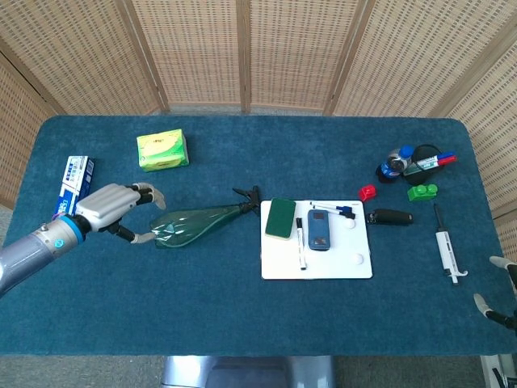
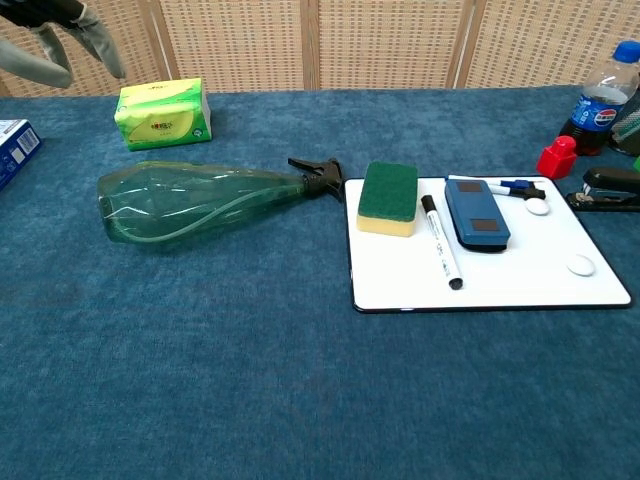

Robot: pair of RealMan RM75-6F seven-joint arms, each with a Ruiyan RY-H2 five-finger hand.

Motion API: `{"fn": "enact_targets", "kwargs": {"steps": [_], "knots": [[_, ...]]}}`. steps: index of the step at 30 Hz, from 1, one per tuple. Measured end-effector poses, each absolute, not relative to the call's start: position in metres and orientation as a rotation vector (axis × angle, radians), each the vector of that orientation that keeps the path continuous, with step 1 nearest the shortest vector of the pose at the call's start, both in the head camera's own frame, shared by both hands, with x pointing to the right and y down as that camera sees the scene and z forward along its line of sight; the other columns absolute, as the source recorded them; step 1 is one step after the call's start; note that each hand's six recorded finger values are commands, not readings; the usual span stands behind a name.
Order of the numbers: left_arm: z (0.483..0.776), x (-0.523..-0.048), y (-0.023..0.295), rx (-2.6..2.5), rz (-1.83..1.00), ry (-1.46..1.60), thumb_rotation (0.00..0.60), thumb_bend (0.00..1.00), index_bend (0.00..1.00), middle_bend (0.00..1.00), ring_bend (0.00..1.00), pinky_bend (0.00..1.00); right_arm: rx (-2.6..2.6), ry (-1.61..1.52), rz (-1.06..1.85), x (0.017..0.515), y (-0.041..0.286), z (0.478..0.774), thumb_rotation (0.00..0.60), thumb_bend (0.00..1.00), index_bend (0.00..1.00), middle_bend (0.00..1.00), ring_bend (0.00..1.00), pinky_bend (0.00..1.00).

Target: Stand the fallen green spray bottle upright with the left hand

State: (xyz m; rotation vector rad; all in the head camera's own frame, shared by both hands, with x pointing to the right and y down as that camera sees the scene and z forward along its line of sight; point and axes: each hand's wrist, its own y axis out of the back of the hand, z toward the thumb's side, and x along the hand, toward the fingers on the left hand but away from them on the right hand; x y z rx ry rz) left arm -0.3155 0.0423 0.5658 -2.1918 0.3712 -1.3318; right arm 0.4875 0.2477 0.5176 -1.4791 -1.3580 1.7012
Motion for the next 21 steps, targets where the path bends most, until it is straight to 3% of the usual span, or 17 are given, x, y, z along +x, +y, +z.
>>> {"fn": "enact_targets", "kwargs": {"steps": [7,14,21], "knots": [[0.584,-0.307,0.024,-2.048,-1.455,0.367,0.301,0.28,0.25,0.16,0.09,0.27,-1.494,-1.360,1.691,0.485,0.248,0.519,0.600,0.31,0.25,0.30,0.02,0.05],[0.608,-0.279,0.018,-1.967,-1.498,0.374,0.298,0.26,0.30,0.16,0.08,0.28,-1.494,-1.371,1.680,0.486,0.249,0.518,0.600,0.31,0.25,0.30,0.02,0.06],[0.633,-0.237,0.024,-1.877,-1.551,0.325,0.299,0.26,0.28,0.11,0.02,0.28,-1.500,-1.380,1.668,0.486,0.250,0.519,0.600,0.31,0.25,0.30,0.02,0.06]]}}
